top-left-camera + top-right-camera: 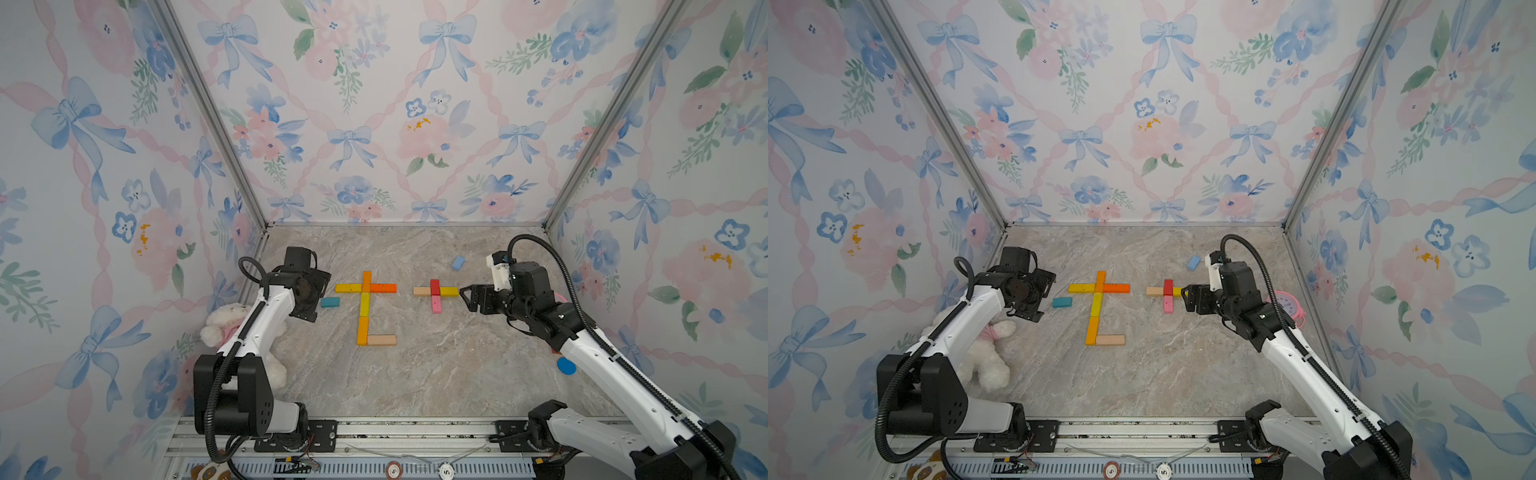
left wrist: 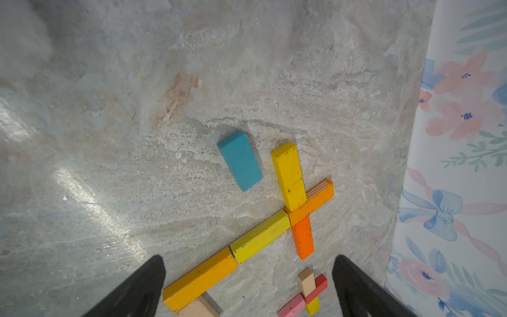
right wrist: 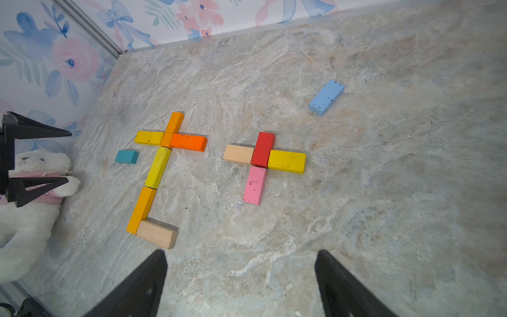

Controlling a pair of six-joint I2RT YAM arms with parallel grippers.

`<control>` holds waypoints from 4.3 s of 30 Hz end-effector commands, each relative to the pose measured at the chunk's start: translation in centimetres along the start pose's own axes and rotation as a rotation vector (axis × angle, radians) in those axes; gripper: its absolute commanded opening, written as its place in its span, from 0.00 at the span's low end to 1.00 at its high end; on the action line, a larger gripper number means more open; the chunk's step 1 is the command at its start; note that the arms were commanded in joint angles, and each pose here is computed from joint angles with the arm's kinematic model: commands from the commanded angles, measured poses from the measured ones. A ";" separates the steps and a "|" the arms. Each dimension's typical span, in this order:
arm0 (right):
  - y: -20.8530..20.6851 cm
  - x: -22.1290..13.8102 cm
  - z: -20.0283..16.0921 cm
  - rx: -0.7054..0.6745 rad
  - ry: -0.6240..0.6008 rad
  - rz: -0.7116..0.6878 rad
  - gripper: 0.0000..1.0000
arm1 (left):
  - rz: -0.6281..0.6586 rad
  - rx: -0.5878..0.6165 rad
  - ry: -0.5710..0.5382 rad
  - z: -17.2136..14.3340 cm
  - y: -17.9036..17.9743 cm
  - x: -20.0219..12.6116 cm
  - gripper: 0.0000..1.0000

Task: Assemble the letter t with building blocks
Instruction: Pick up the building block from the center of the board, then assemble the building block at the center of the board.

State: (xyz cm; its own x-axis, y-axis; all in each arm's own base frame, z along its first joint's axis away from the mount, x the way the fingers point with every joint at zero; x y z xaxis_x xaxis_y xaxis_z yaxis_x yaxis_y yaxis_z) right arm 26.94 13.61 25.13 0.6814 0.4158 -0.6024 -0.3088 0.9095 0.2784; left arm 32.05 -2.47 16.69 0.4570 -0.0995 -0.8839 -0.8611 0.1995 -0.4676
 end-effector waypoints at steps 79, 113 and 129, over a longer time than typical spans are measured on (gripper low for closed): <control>-2.2 -1.6 -3.8 0.023 0.003 -0.088 0.90 | 0.283 0.224 -0.064 1.8 -2.5 4.6 0.00; -7.2 -5.2 -5.1 0.147 0.000 -0.219 0.92 | 0.127 1.608 0.451 -37.3 5.6 4.1 0.00; -7.0 -5.2 -5.0 0.147 -0.008 -0.201 0.92 | 0.201 1.474 0.343 -35.3 2.5 9.2 0.01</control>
State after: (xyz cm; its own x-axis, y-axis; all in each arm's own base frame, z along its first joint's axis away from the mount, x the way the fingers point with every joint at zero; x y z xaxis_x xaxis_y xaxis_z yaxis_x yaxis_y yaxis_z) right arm 22.51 5.19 22.93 0.7349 0.2197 -0.6416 -0.0660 0.9648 0.2547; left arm 25.74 -37.51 7.61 0.1232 -0.1487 -0.9812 0.2108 0.9701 -0.1205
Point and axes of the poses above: each gripper's point midway between its finger pads, its own x axis out along the fingers, its own y axis along the line the jaws close on, z = x × y, the point moved 4 cm from there along -x, back along the fingers, and after that the axes turned 4 degrees about -x, right-handed, at the moved point
